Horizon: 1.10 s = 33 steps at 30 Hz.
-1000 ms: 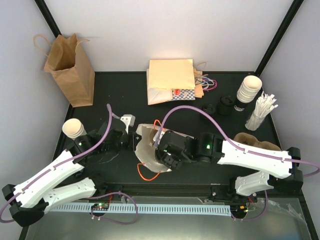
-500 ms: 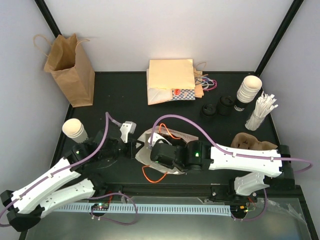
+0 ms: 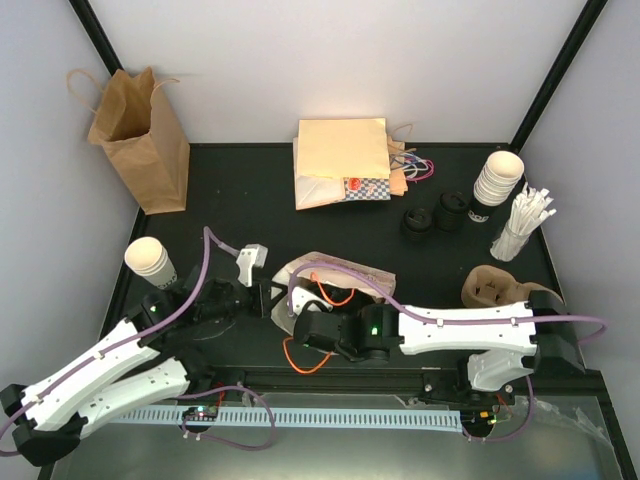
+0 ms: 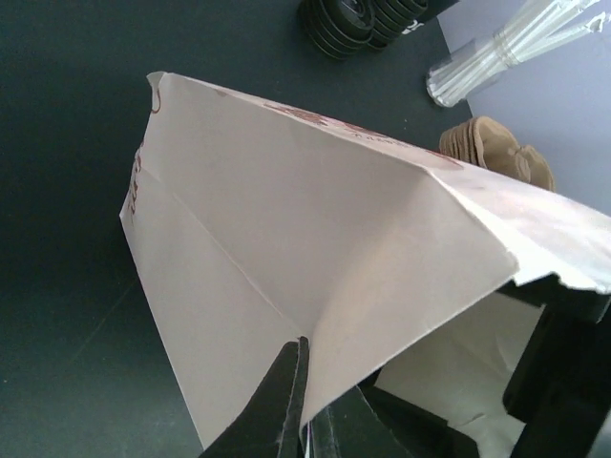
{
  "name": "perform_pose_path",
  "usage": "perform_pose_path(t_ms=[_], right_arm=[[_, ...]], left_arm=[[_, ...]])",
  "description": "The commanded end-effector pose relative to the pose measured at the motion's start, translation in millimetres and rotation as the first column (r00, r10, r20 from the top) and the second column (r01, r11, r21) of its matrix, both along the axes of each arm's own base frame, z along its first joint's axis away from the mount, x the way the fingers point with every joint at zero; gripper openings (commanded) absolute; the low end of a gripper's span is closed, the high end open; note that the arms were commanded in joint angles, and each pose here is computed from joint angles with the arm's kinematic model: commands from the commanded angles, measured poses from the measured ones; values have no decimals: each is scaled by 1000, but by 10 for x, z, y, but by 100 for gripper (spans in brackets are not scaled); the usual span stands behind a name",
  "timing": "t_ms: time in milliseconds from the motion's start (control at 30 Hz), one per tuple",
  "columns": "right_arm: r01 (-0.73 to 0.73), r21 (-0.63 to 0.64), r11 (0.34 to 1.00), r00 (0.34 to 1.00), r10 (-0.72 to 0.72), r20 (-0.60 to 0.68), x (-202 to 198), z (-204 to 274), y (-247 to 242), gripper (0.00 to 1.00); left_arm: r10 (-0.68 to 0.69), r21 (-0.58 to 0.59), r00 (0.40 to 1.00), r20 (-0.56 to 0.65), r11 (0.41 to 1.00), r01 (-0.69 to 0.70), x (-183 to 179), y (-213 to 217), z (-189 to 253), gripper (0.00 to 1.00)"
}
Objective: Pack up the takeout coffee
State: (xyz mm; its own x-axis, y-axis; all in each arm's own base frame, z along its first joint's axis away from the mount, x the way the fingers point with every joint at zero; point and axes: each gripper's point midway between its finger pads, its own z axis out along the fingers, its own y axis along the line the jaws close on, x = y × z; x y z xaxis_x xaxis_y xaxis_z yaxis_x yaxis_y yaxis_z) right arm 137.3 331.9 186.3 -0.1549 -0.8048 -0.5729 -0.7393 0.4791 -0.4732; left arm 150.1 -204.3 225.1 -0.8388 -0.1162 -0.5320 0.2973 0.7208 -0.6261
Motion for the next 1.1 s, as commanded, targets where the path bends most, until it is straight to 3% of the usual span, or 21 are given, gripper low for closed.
perform_pose_path(t_ms=[0,333,1067], right_arm=[[-20,50,999,997,16,76,32,46,95,37],[33,-84,996,979,-15,205,218,-148,16,35],[70,-190,979,973,-25,230,311,-317,-105,33]], left_arm=[[-4,-47,999,-33,999,3,-39,-55,-9,2],[-10,-53,999,-46,999,8,-100,-16,-62,2],[-3,-62,998,-63,998,-1,-162,48,-32,2]])
